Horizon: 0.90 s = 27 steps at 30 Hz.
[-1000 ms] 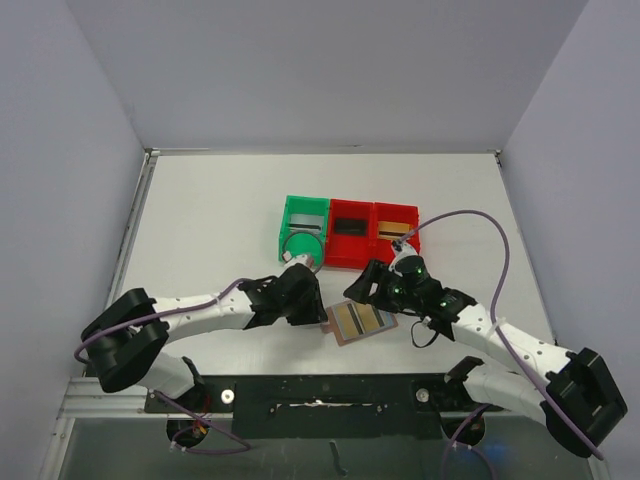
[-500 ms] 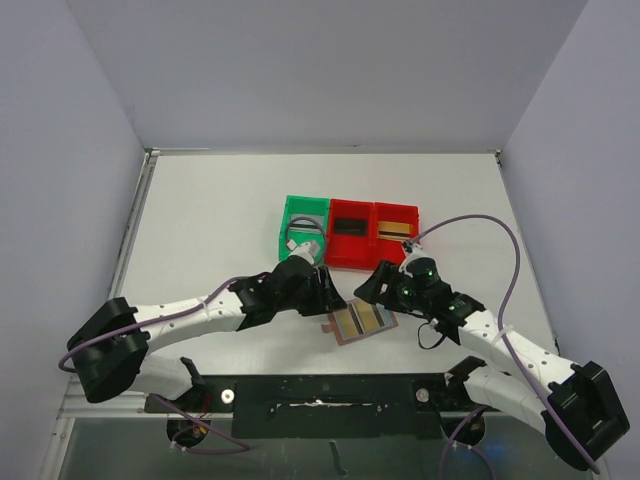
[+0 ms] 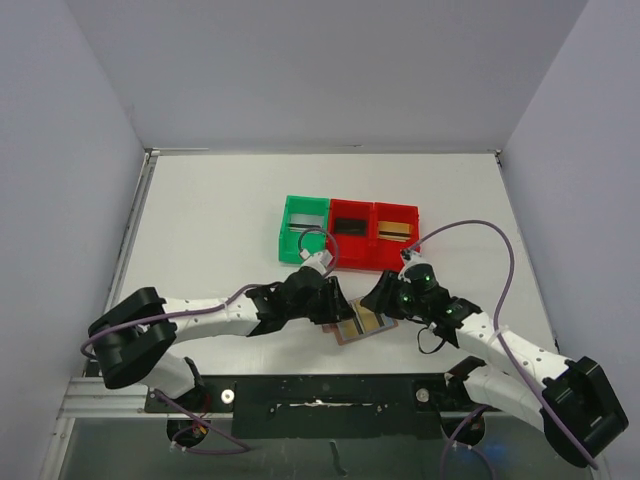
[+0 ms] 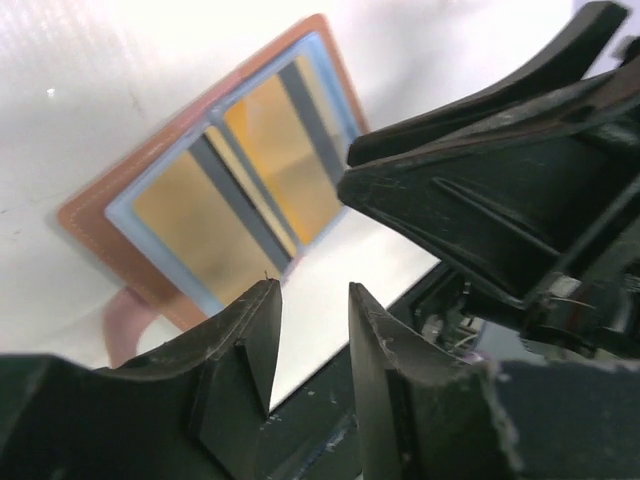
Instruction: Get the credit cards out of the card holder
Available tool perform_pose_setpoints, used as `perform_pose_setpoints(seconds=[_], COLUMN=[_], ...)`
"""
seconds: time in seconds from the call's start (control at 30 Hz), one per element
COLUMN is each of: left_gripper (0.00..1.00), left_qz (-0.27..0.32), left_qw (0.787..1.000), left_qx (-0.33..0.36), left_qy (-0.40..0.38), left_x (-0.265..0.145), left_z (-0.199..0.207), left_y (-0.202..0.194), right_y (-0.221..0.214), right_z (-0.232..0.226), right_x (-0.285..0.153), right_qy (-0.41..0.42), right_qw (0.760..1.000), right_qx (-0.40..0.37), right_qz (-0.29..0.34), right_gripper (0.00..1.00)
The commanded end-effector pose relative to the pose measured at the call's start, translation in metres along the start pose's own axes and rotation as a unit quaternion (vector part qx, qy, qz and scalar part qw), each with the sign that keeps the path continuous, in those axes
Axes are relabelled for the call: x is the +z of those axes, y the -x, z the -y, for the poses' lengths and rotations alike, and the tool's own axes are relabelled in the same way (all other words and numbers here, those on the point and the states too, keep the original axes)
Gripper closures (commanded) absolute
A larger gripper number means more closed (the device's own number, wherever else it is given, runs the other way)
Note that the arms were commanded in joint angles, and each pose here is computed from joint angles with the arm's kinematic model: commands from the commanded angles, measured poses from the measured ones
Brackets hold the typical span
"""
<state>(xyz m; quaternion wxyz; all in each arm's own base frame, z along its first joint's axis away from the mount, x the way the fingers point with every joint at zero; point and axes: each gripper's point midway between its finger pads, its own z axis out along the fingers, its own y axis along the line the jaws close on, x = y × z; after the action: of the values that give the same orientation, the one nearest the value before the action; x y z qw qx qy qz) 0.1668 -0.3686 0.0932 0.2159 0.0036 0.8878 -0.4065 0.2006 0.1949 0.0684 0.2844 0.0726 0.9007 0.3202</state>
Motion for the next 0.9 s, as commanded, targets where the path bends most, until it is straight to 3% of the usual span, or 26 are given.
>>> perform_pose_setpoints(seconds=[0.0,0.27,0.5,0.87], left_gripper=[0.71,0.86,0.88,0.91], left_qz=[0.036,0.032,0.016,0.01], left_qw=[0.999,0.996,0.99,0.985], left_qx=[0.002,-0.003,0.0,-0.002], left_qy=[0.002,0.087,0.141,0.173], left_x=[0.016,0.035,0.029,0.022], left_z=[-0.003,-0.051,-0.09,-0.11], left_y=[0.004,-0.017,-0.037,-0.055], right_y=[-0.001,-0.016,-0.042,-0.054], right_z=[-0.013,-0.002,0.022,0.031], right_x=[0.009,0.022,0.029,0.021], right_qy=[0.041,0.027,-0.011,-0.052], right_qw=[0.999,0.998,0.996,0.992], right_qx=[-0.031,-0.047,-0.042,-0.063], right_qz=[-0.008,-0.045,-0.08,-0.092], right_gripper=[0.59,0.68,0.7,0.66])
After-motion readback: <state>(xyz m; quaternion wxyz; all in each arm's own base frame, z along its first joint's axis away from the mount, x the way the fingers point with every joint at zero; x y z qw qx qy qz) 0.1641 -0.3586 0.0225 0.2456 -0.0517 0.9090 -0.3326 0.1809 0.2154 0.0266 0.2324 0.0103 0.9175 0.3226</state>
